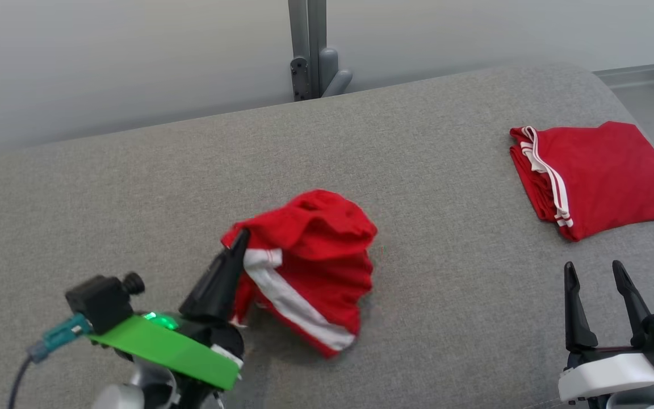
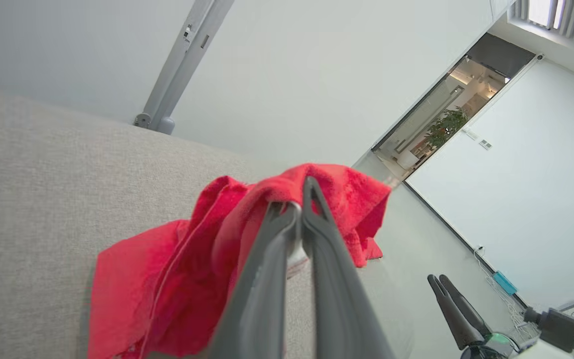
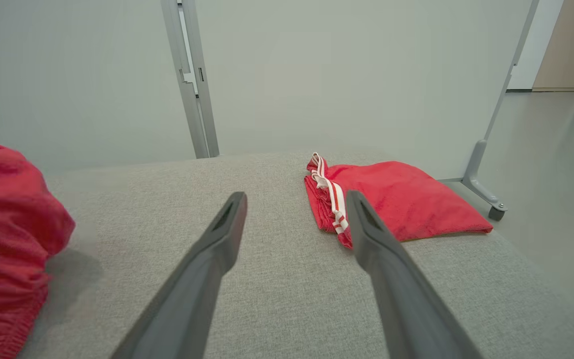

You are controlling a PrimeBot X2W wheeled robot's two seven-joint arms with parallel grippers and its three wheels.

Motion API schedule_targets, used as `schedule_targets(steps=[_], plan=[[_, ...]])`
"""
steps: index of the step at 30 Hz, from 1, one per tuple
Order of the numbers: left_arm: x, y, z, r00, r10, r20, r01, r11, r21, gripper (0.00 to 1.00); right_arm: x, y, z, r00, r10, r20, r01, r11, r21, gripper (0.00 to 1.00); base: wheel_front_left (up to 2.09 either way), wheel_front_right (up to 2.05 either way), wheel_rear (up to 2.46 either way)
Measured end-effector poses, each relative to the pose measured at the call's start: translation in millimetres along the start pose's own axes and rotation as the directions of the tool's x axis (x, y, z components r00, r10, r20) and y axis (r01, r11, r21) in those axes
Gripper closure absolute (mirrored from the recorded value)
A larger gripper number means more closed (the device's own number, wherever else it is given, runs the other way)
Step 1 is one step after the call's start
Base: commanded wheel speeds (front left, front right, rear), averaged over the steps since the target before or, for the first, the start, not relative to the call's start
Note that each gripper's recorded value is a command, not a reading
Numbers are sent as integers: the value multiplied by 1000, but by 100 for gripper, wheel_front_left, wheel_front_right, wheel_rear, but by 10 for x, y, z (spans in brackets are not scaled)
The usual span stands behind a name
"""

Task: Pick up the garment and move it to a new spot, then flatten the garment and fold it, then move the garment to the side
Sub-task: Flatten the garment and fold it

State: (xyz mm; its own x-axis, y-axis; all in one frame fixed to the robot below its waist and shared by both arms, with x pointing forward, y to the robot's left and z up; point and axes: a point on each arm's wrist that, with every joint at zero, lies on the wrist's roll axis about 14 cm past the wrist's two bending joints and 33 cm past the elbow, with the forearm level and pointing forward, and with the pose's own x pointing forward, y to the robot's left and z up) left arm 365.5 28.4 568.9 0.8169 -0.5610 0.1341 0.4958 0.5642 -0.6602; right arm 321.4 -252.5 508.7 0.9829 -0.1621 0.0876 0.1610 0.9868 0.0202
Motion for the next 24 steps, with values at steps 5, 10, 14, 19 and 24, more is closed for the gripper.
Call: schedule_targets(steps=[5, 10, 14, 19, 24], plan=[[186, -195, 563, 993, -69, 96, 62, 995, 81, 100, 8, 31, 8, 1000, 9, 4, -9, 1000, 4, 0, 0, 0, 0], [463, -280, 760, 992, -103, 68, 92, 985, 144, 100, 41, 53, 28, 1000, 14, 11, -14, 1000, 6, 0, 0, 0, 0], [756, -419, 553, 988, -151, -36, 154, 983, 102, 100, 55, 39, 48, 1000, 8, 17, -8, 1000, 6, 0, 0, 0, 0], [1039, -509, -189, 948, -178, -265, 187, 982, 8, 100, 67, 5, 29, 1000, -6, 9, 6, 1000, 12, 0, 0, 0, 0], [1063, -434, -1080, 858, -155, -491, 168, 986, -16, 100, 77, -40, -20, 1000, -25, -9, 26, 999, 19, 0, 0, 0, 0]])
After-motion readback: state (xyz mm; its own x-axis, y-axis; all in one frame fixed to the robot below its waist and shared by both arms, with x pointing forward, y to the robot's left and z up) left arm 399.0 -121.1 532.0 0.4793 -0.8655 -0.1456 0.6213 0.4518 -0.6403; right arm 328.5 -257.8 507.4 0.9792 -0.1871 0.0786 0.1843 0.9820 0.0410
